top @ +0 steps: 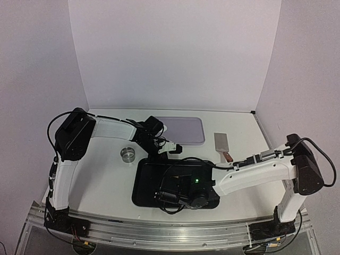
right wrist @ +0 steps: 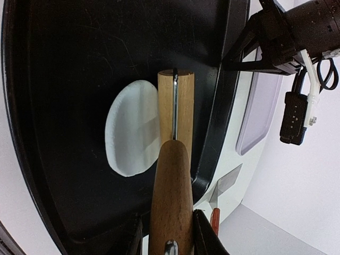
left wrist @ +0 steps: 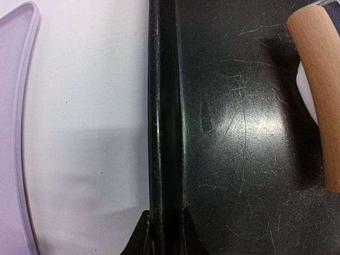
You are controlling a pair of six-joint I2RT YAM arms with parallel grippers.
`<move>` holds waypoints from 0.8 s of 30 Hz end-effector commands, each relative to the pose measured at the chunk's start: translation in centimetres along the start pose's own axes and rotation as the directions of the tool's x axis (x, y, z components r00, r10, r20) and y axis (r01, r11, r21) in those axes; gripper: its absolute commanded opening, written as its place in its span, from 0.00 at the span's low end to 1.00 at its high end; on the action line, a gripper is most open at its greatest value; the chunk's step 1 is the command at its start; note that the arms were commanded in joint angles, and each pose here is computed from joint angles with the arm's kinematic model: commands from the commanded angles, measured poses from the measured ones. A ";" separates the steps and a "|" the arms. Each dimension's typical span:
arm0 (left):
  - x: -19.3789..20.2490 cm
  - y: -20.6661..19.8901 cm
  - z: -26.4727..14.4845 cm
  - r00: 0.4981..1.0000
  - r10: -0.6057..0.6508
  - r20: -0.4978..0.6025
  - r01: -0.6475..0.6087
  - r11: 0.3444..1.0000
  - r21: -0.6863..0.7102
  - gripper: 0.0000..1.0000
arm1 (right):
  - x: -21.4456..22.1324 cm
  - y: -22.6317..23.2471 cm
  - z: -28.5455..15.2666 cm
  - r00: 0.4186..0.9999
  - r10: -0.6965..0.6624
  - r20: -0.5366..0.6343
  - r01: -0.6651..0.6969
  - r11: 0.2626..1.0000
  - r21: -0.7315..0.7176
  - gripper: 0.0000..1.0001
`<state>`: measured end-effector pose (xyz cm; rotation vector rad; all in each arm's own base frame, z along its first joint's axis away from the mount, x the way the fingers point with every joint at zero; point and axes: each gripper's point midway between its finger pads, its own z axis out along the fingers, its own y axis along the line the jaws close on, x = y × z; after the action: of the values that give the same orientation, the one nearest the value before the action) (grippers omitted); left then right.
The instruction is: Roll out the dumpling wrappers from the dough
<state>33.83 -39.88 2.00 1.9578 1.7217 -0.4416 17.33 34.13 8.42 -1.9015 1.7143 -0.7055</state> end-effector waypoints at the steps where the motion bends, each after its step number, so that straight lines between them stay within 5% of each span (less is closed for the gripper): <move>1: 2.2 2.1 0.4 0.992 0.083 -0.100 -0.093 0.991 -0.092 0.00 | 5.7 5.3 -0.5 0.979 -0.141 -0.150 0.113 0.977 -0.182 0.00; 8: 2.1 2.1 0.5 0.992 0.080 -0.094 -0.088 0.992 -0.092 0.00 | 6.0 5.2 -3.4 0.977 -0.146 -0.158 0.119 0.979 -0.167 0.00; 18: 2.0 2.2 0.3 0.992 0.082 -0.097 -0.092 0.991 -0.099 0.00 | 4.3 4.7 1.7 0.980 -0.131 -0.149 0.098 0.973 -0.208 0.00; 24: 1.8 2.5 0.1 0.992 0.083 -0.096 -0.093 0.990 -0.105 0.00 | 2.9 4.3 1.1 0.989 -0.085 -0.117 0.061 0.979 -0.193 0.00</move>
<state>33.82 -39.87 2.00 1.9577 1.7223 -0.4419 17.89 33.31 8.46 -1.8748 1.7700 -0.7474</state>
